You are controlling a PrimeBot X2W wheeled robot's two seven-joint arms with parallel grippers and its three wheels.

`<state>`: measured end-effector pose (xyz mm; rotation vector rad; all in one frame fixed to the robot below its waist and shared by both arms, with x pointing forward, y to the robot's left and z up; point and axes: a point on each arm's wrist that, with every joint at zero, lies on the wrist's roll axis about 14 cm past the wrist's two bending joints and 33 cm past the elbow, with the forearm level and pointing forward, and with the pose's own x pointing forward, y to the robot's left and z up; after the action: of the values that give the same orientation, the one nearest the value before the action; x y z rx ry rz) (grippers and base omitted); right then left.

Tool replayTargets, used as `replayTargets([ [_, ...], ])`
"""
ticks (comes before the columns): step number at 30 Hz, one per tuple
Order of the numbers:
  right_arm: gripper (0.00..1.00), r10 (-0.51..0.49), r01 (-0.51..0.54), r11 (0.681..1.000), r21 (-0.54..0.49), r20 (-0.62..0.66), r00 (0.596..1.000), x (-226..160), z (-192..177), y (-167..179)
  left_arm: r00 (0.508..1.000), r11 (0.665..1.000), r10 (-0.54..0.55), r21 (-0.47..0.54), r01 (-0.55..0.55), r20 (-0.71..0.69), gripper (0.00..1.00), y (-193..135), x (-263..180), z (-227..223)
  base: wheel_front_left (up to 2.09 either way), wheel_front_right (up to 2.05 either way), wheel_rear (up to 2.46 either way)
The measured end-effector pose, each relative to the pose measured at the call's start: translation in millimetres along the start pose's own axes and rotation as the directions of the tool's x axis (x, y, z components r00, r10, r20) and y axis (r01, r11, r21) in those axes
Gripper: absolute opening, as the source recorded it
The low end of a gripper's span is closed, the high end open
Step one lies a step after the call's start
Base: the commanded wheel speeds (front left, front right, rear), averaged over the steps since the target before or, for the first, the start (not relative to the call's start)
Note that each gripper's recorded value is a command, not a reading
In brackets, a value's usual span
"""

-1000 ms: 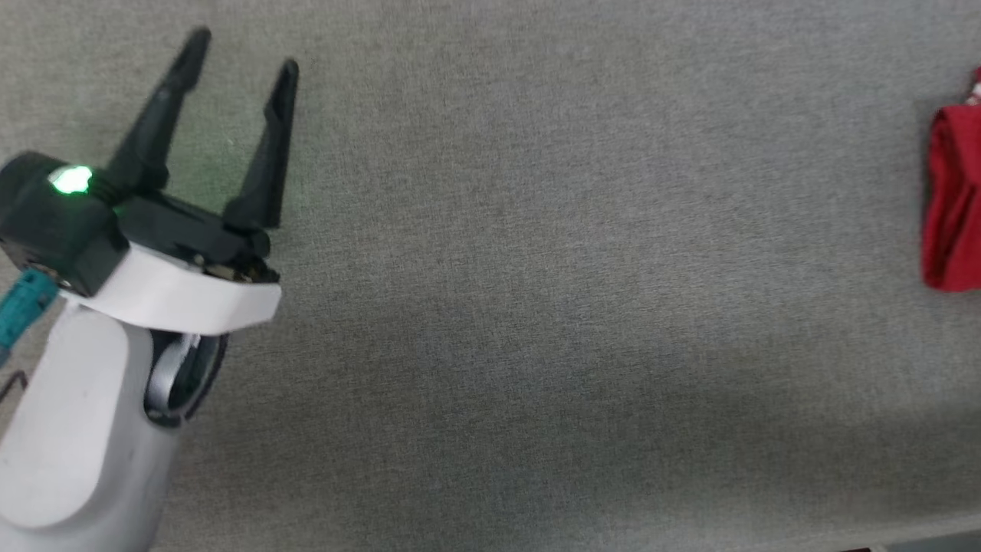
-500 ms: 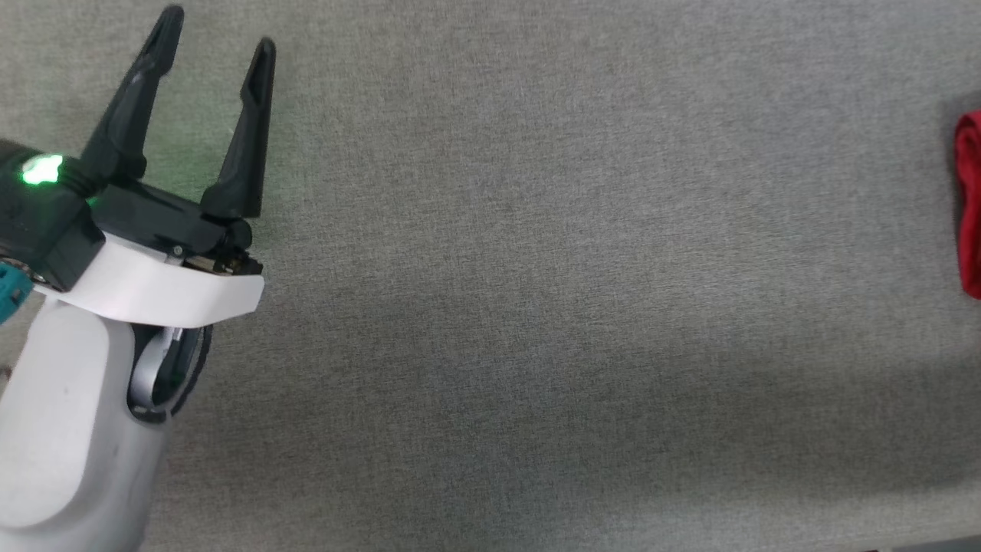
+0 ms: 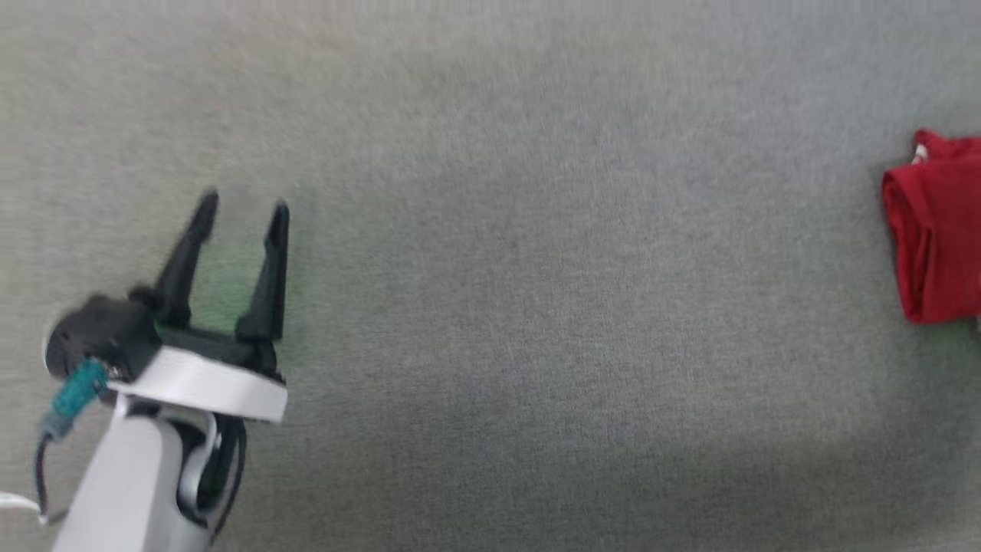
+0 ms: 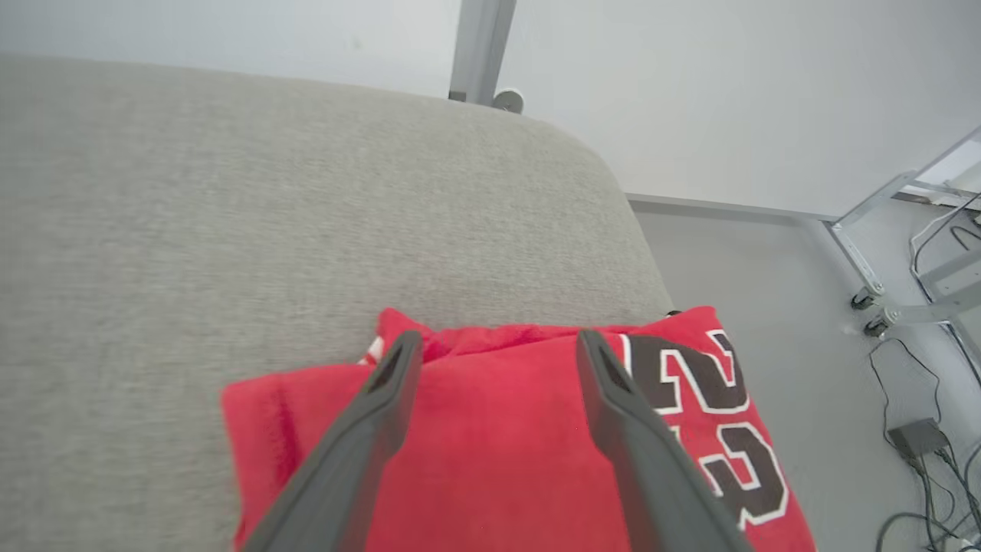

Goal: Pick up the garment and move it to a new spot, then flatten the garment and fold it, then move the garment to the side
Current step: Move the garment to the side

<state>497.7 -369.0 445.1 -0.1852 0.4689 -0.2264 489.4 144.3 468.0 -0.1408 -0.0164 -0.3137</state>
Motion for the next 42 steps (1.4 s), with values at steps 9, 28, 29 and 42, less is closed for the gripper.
replayTargets([
  [9,1.0,0.225,-0.25,0.965,0.084,0.233,0.946,-59.3,7.5,98.9,0.985,0.986,0.167,-0.011,-0.168,-0.035,1.0,20.0,-77.2,8.2,0.0,0.0,0.0],
  [28,1.0,0.25,-0.402,0.889,0.219,0.503,0.827,-143.6,35.4,144.9,0.951,0.953,0.304,-0.004,-0.304,0.061,1.0,33.7,-159.9,43.3,0.0,0.0,0.0],
  [29,1.0,0.245,-0.397,0.891,0.22,0.504,0.828,-145.6,35.5,142.2,0.95,0.952,0.305,-0.005,-0.306,0.07,1.0,33.1,-161.2,45.7,0.0,0.0,0.0],
  [42,1.0,0.205,-0.354,0.91,0.215,0.509,0.836,-170.0,36.1,123.4,0.94,0.944,0.33,-0.01,-0.331,0.081,1.0,28.1,-182.1,47.8,0.0,0.0,0.0],
])
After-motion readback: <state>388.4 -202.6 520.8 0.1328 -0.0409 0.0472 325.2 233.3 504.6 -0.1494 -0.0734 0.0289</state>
